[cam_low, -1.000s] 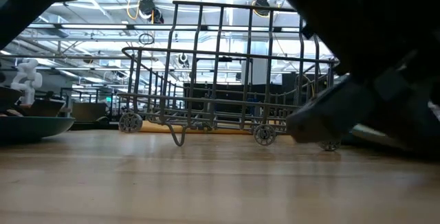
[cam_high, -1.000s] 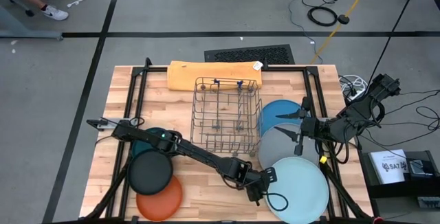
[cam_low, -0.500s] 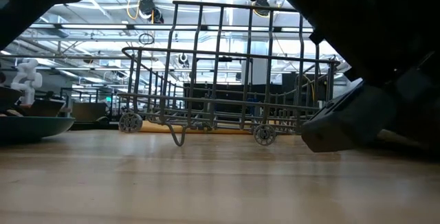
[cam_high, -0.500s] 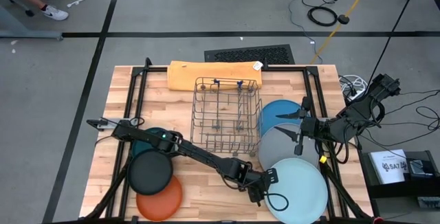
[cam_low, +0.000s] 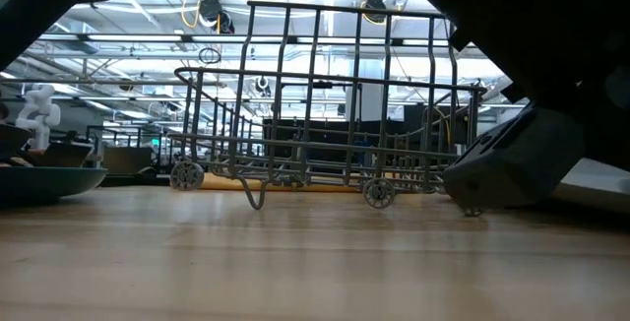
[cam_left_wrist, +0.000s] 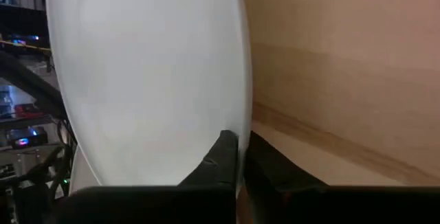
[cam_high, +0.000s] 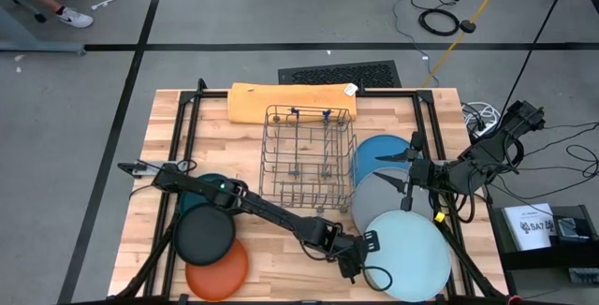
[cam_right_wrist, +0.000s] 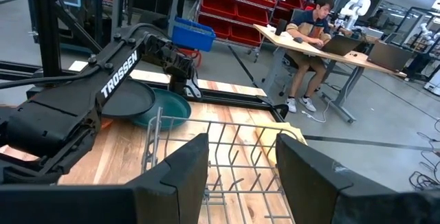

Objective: Sort dishes
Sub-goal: Put the light blue plate into the dish rack

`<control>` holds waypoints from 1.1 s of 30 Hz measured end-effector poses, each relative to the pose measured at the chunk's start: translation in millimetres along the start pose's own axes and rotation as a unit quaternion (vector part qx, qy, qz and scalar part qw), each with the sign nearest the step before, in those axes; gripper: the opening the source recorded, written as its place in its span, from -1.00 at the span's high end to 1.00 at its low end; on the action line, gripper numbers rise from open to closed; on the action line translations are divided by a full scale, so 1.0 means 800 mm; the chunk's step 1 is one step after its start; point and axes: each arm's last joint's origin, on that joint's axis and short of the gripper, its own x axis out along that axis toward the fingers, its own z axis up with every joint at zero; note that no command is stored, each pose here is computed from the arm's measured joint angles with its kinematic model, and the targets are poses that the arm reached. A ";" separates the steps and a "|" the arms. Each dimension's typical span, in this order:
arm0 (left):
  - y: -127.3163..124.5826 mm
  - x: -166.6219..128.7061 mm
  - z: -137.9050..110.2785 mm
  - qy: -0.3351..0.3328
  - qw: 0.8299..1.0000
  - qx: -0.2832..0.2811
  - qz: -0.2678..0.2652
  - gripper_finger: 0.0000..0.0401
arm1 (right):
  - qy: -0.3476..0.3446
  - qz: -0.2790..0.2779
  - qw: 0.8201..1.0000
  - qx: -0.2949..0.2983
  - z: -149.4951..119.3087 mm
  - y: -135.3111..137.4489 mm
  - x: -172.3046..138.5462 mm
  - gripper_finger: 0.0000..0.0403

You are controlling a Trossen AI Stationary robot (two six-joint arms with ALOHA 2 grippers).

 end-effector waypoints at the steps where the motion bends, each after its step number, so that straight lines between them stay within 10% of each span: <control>1: -0.001 0.000 0.001 0.001 1.000 0.001 0.000 0.98 | 0.000 0.000 1.000 0.000 0.000 0.000 0.000 0.18; 12: 0.007 -0.029 0.033 0.038 0.998 0.029 0.045 0.99 | 0.000 0.000 1.000 -0.006 0.000 0.000 0.000 0.18; 33: 0.090 -0.188 0.055 -0.018 0.978 -0.169 0.121 1.00 | -0.193 0.038 0.978 -0.067 0.060 0.012 -0.043 0.18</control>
